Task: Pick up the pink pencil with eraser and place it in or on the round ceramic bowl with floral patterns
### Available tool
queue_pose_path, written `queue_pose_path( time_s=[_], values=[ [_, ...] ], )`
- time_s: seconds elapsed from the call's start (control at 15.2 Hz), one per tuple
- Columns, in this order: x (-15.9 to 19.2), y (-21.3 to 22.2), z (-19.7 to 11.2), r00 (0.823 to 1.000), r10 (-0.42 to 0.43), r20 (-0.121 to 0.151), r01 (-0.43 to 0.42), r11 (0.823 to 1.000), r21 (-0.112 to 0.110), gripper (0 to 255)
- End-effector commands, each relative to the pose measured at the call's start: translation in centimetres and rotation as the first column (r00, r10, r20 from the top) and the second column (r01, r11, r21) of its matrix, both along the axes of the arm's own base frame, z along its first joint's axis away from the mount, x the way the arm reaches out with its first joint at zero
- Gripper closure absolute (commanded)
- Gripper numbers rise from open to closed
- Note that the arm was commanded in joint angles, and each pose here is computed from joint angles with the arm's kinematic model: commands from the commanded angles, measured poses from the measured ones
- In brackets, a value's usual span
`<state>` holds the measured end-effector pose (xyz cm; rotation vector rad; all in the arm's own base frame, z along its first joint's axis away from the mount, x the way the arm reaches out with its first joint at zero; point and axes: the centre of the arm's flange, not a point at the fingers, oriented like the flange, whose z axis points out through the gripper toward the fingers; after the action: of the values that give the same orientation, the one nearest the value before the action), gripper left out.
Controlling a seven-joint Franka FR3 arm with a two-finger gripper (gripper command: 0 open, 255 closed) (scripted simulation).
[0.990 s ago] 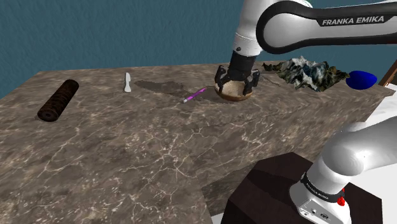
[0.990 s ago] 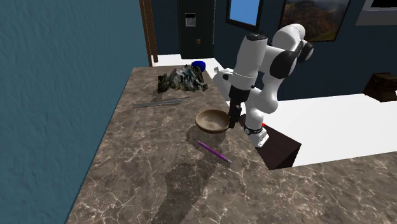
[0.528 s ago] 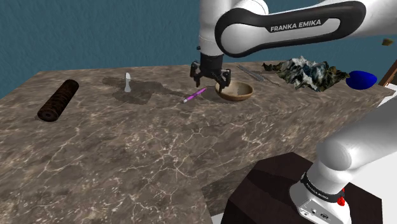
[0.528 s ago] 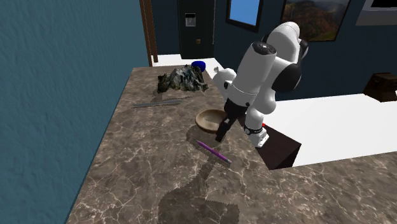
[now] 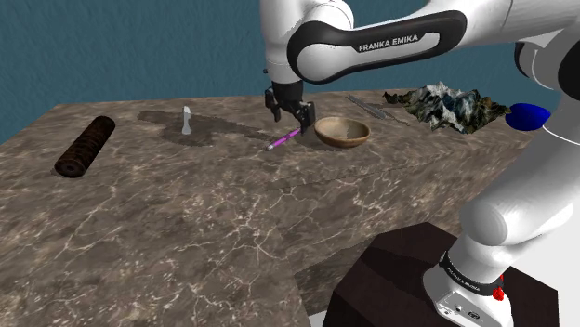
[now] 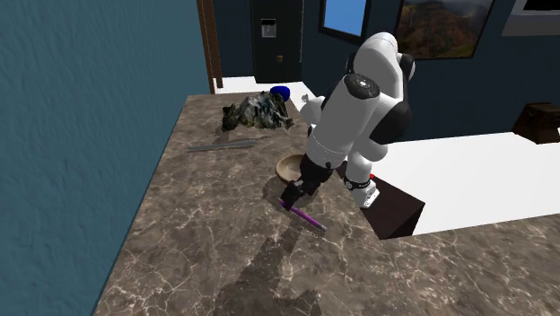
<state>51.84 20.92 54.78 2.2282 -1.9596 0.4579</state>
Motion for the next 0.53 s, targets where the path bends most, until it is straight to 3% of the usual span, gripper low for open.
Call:
queue_pose_path(
  time_s=[0.0, 0.46],
  values=[
    [0.3, -0.3, -1.1, 1.0, -0.003, 0.001, 0.003, 1.0, 0.0, 0],
    [0.5, -0.8, -2.4, 1.0, -0.003, 0.001, 0.003, 1.0, 0.0, 0]
  ],
)
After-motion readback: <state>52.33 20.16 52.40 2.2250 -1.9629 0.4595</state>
